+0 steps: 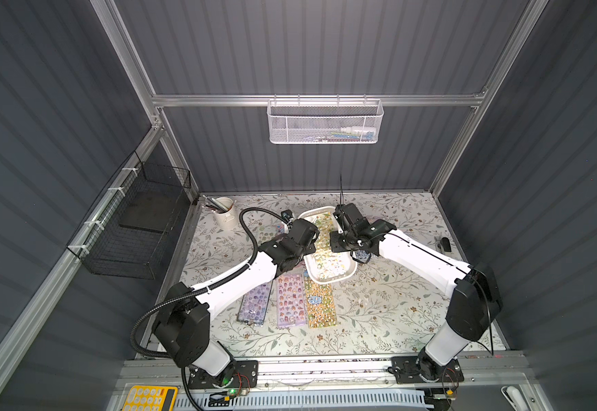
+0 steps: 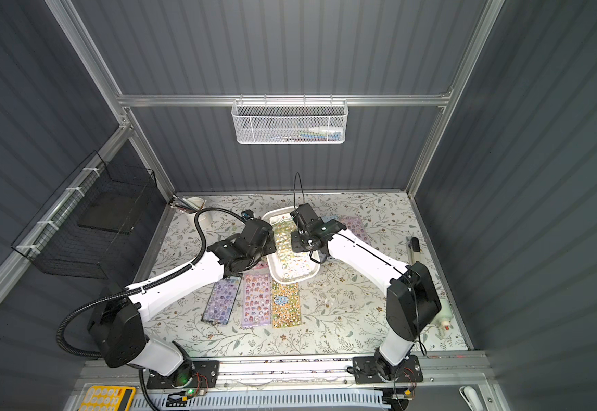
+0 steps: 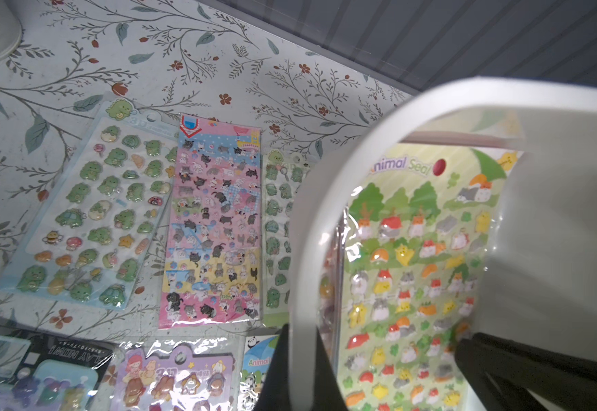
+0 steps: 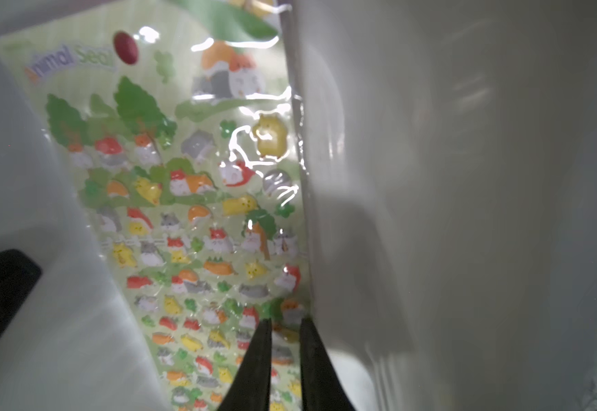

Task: Take the stickers out of the storage box
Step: Pick up the sticker from the storage box.

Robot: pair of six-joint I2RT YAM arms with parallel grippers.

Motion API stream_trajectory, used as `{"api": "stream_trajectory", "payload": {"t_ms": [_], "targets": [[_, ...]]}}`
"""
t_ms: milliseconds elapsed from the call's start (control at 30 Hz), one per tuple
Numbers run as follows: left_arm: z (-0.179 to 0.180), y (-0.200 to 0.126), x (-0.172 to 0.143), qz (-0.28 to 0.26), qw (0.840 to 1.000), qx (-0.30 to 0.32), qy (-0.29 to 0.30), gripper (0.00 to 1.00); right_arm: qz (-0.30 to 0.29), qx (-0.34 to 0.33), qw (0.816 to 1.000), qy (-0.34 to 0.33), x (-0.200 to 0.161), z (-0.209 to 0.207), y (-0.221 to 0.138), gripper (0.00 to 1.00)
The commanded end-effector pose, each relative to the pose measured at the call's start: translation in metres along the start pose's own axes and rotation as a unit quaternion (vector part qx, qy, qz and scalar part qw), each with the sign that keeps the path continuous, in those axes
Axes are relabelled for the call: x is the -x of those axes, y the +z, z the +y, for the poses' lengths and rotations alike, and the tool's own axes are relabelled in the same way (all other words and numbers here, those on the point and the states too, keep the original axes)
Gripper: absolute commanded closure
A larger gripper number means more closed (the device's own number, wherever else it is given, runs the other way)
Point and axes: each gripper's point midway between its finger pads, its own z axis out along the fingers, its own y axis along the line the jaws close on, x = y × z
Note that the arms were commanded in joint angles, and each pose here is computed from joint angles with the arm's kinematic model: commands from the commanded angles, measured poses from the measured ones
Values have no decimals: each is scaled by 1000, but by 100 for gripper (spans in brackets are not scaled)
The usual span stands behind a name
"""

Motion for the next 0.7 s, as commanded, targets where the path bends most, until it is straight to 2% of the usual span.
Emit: {"api": "stream_trajectory", "payload": {"t_ms": [0,333,433,667], "targets": [[-12,-15,13,-16,999,-34,-20,100,-4,-15,1000,-6,6,0,8,78],[-13,-24,17,-21,999,-45,-19,100,8,31,999,-8,4,17,9,61],[-13,-25,17,-22,999,-44,-17,100,16,46,999,-6,1,22,10,61],[-10,-22,17,-23,999,-37,-14,100,16,69,997,-2,-1,29,8,70]]}}
